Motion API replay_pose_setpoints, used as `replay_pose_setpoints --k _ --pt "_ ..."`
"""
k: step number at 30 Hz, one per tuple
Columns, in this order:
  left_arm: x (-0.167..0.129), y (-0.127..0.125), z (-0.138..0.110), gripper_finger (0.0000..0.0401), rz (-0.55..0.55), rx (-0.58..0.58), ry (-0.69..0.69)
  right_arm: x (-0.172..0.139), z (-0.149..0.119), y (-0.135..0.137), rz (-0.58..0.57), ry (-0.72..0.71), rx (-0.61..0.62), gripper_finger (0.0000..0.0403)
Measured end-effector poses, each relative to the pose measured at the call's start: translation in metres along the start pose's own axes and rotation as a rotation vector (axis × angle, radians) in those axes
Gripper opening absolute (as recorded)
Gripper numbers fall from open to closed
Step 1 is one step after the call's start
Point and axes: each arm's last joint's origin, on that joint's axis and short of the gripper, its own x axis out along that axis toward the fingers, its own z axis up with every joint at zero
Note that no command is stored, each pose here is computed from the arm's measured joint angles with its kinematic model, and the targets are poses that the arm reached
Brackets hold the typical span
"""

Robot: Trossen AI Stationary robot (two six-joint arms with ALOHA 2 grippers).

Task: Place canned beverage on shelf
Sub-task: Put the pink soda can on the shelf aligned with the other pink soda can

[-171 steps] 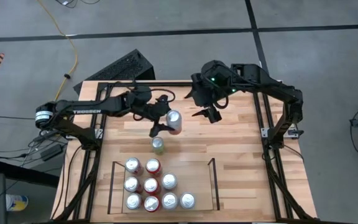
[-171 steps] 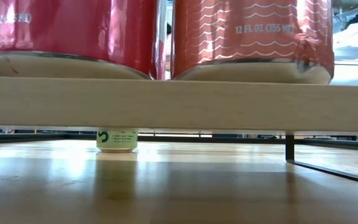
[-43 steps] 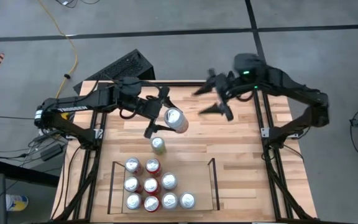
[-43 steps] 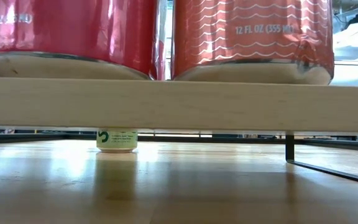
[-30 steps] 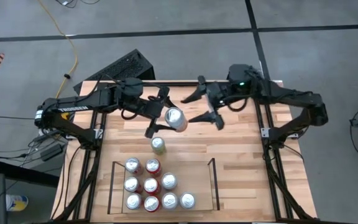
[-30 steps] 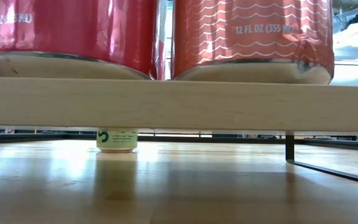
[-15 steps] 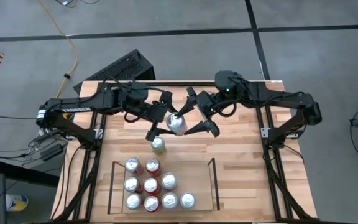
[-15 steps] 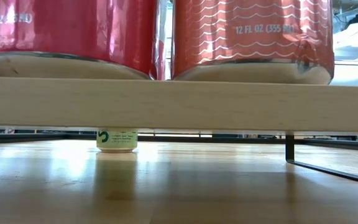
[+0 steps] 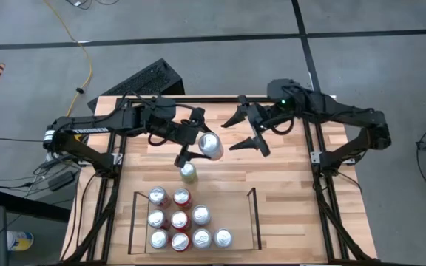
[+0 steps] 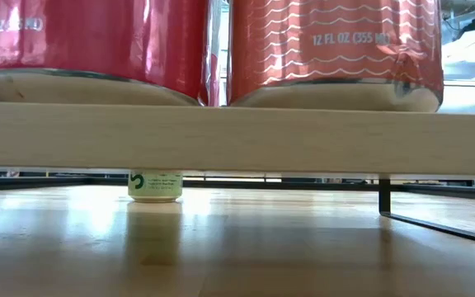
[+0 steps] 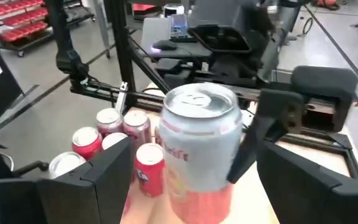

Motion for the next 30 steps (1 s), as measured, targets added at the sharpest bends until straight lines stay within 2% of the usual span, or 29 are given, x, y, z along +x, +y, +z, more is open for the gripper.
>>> replay_pose_setpoints --k 3,7,9,12,18,23,27,30 --pt "0.000 -0.001 0.000 0.0294 -0.005 0.001 -0.001 0.003 0.002 0.000 0.003 -0.021 -0.024 0.0326" --pt "0.001 -0.003 0.001 0.0294 -0.010 0.002 -0.002 0.004 0.007 -0.001 -0.010 -0.069 -0.185 0.0326" --pt "0.001 -0.003 0.001 0.0294 -0.011 0.001 -0.002 0.003 0.010 -0.002 -0.021 -0.096 -0.223 0.0326" --pt "0.001 -0.003 0.001 0.0294 -0.011 -0.005 -0.002 0.003 0.010 -0.002 -0.019 -0.097 -0.153 0.0326" --pt "0.001 -0.003 0.001 0.0294 -0.009 -0.021 -0.001 0.010 -0.003 -0.007 0.009 -0.002 -0.001 0.0335" --pt "0.001 -0.003 0.001 0.0294 -0.001 -0.019 0.003 0.017 -0.002 -0.007 0.015 -0.021 -0.056 0.0367" --pt "0.001 -0.003 0.001 0.0294 -0.001 -0.020 0.006 0.029 -0.007 -0.010 0.023 -0.001 -0.053 0.0394" --pt "0.001 -0.003 0.000 0.0294 0.005 -0.018 0.016 0.038 -0.011 -0.010 0.034 0.020 -0.038 0.0397"
